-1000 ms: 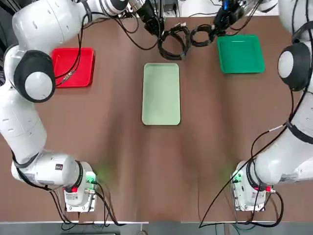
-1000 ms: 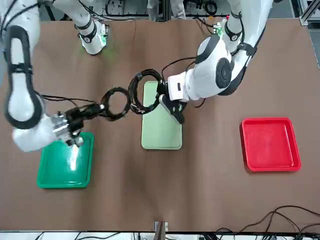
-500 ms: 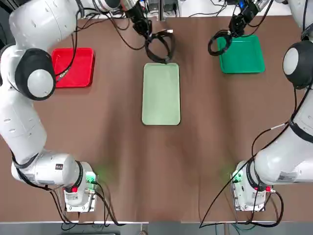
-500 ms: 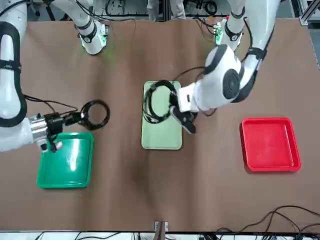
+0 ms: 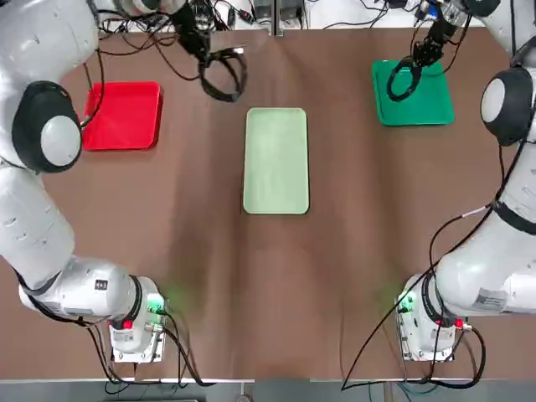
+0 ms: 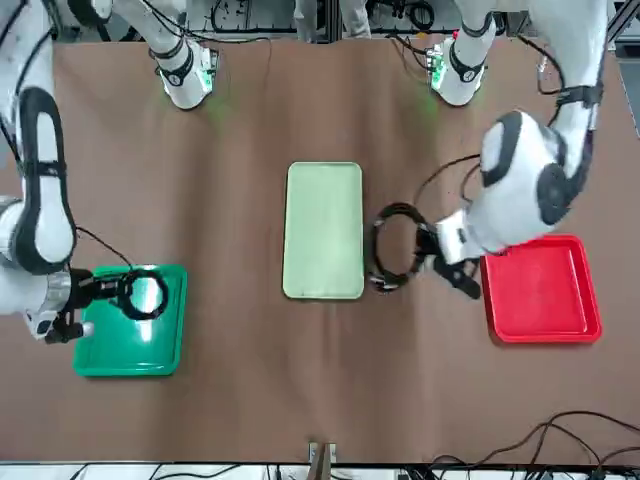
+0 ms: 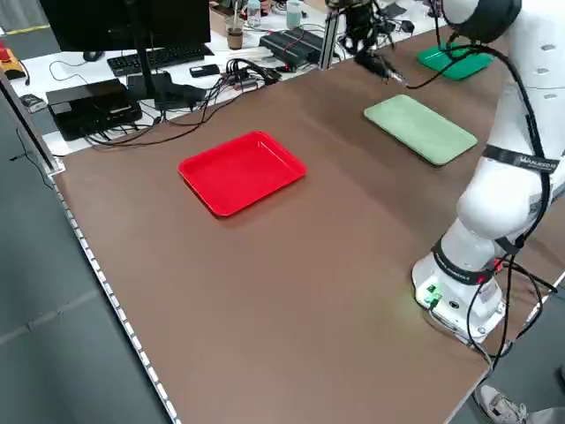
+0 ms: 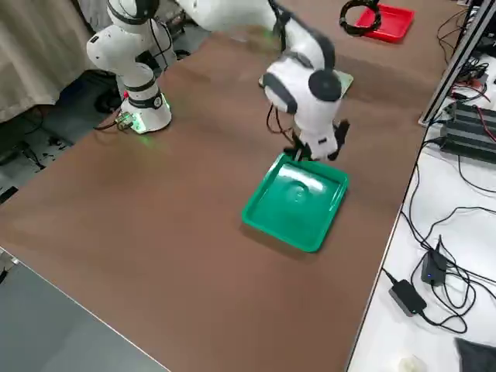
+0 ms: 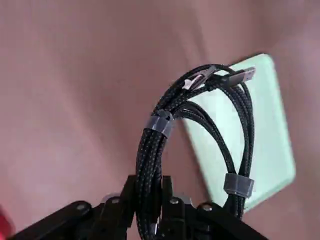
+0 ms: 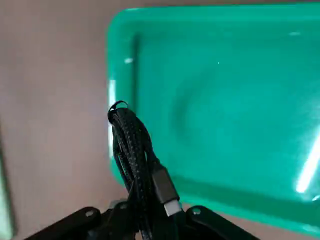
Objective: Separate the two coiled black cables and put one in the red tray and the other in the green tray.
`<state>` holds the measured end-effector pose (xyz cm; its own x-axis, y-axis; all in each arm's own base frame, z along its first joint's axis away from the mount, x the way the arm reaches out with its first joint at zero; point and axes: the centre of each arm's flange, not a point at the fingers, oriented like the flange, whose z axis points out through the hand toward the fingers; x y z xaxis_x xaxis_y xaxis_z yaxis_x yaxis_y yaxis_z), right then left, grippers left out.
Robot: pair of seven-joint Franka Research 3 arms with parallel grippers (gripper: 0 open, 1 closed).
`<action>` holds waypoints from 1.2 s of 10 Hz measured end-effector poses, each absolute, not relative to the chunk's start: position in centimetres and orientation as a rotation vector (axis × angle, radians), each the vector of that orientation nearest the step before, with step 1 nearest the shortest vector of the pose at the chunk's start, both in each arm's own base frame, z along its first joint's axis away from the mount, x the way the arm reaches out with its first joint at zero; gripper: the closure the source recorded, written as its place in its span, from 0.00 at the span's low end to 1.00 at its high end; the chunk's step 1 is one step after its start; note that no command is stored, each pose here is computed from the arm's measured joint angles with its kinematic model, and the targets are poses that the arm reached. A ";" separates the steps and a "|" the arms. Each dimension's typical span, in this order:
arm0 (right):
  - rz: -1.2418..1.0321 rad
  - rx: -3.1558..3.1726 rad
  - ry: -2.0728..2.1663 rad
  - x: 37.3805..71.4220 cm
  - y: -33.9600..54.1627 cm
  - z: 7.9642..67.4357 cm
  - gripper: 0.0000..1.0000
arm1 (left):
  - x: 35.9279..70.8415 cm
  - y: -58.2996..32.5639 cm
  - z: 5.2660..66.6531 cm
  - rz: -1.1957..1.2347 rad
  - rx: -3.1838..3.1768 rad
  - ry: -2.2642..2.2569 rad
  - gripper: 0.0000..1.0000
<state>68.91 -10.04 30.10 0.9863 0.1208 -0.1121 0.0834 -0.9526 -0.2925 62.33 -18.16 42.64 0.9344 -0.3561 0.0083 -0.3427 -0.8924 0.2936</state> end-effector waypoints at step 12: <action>-0.056 -2.929 -0.129 70.4 -16.0 27.0 0.00 | 61.9 19.8 31.6 0.032 3.054 -0.435 0.78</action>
<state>70.41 -15.97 26.97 0.9954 0.0831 0.0468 0.0910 -0.9743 -0.2062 61.87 19.77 31.58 0.9600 -0.2787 0.0287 -0.2799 -0.9586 0.0531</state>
